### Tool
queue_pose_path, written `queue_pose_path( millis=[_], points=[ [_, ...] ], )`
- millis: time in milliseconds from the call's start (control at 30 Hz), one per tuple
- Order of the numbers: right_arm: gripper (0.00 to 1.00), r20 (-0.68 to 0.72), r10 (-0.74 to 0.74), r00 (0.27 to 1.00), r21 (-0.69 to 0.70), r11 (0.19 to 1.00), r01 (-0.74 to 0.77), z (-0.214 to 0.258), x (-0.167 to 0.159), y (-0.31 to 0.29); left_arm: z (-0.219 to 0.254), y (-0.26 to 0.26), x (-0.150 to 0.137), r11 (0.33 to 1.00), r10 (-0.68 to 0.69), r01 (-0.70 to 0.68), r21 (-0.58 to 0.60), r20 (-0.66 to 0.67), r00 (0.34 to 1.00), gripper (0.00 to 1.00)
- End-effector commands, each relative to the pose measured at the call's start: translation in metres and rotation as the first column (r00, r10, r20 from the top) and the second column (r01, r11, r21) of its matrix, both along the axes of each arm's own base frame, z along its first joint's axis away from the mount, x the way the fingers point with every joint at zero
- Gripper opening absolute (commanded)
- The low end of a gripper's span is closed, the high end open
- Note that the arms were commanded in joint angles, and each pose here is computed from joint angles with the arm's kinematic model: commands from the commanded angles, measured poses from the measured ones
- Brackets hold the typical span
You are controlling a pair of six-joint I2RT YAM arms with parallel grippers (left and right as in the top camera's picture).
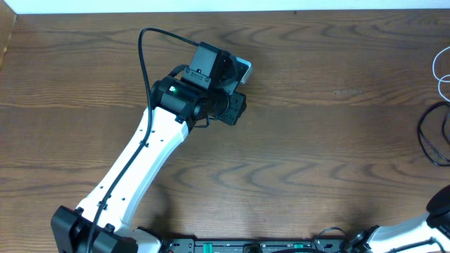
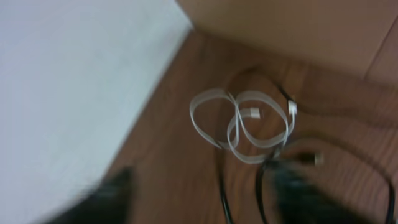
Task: Untangle cables
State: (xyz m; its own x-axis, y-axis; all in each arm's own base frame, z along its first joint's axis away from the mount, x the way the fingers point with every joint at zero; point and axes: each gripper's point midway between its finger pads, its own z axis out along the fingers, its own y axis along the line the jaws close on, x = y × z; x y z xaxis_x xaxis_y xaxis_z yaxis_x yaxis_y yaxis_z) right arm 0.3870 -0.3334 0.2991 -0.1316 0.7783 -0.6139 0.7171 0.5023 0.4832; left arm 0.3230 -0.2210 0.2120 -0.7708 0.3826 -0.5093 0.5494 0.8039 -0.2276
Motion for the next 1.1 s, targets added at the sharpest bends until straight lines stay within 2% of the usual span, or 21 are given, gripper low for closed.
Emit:
queue_pose_path(
  millis=[0,100,167,200,233,333,433,500,600,700,800,1067],
  points=[
    [0.99,0.016,0.106,0.994,0.084,0.991,-0.107,-0.007,0.008,0.023,-0.005,0.002,0.001,1.0,0.007,-0.007,0.015,-0.005,1.0,0.41],
    [0.99,0.05,0.243,0.969,0.147,0.958,-0.248,-0.005,0.011,0.056,-0.005,0.002,0.002,1.0,0.007,-0.007,0.016,-0.005,1.0,0.5],
    [0.99,0.062,0.36,0.931,0.198,0.91,-0.365,-0.003,0.009,0.092,-0.005,0.002,0.002,1.0,0.007,-0.007,0.016,-0.004,1.0,0.65],
    [0.99,0.059,0.408,0.911,0.208,0.887,-0.411,-0.002,0.007,0.107,-0.005,0.002,0.002,1.0,0.007,-0.007,0.015,-0.004,1.0,0.87],
    [0.99,0.05,0.449,0.892,0.213,0.868,-0.448,-0.002,0.006,0.121,-0.005,0.002,0.002,1.0,0.007,-0.007,0.016,-0.004,1.0,0.98],
    [0.99,-0.009,0.609,0.793,0.233,0.772,-0.591,-0.004,-0.002,0.182,-0.005,0.002,0.001,1.0,0.007,-0.007,0.016,-0.005,1.0,0.98],
    [0.99,-0.069,0.749,0.659,0.239,0.654,-0.718,-0.006,-0.012,0.24,-0.005,0.002,0.001,1.0,0.007,-0.007,0.015,-0.005,1.0,0.98],
    [0.99,-0.116,0.808,0.578,0.237,0.588,-0.773,-0.007,-0.019,0.27,-0.005,0.002,0.001,1.0,0.007,-0.007,0.015,-0.005,1.0,0.98],
    [0.99,-0.199,0.841,0.503,0.219,0.539,-0.814,-0.008,-0.028,0.3,-0.005,0.002,0.001,1.0,0.007,-0.007,0.015,-0.005,1.0,0.98],
    [0.98,-0.271,0.846,0.459,0.156,0.509,-0.846,0.003,-0.041,0.323,-0.005,0.002,0.001,1.0,0.007,-0.007,0.015,-0.005,1.0,0.98],
    [0.99,-0.253,0.863,0.437,0.093,0.471,-0.877,0.025,-0.056,0.342,-0.005,0.002,0.001,1.0,0.007,-0.007,0.015,-0.005,1.0,0.98],
    [0.99,-0.194,0.859,0.474,-0.066,0.47,-0.88,0.077,-0.104,0.354,-0.005,0.002,0.001,1.0,0.007,-0.007,0.015,-0.005,1.0,0.98]
  ],
)
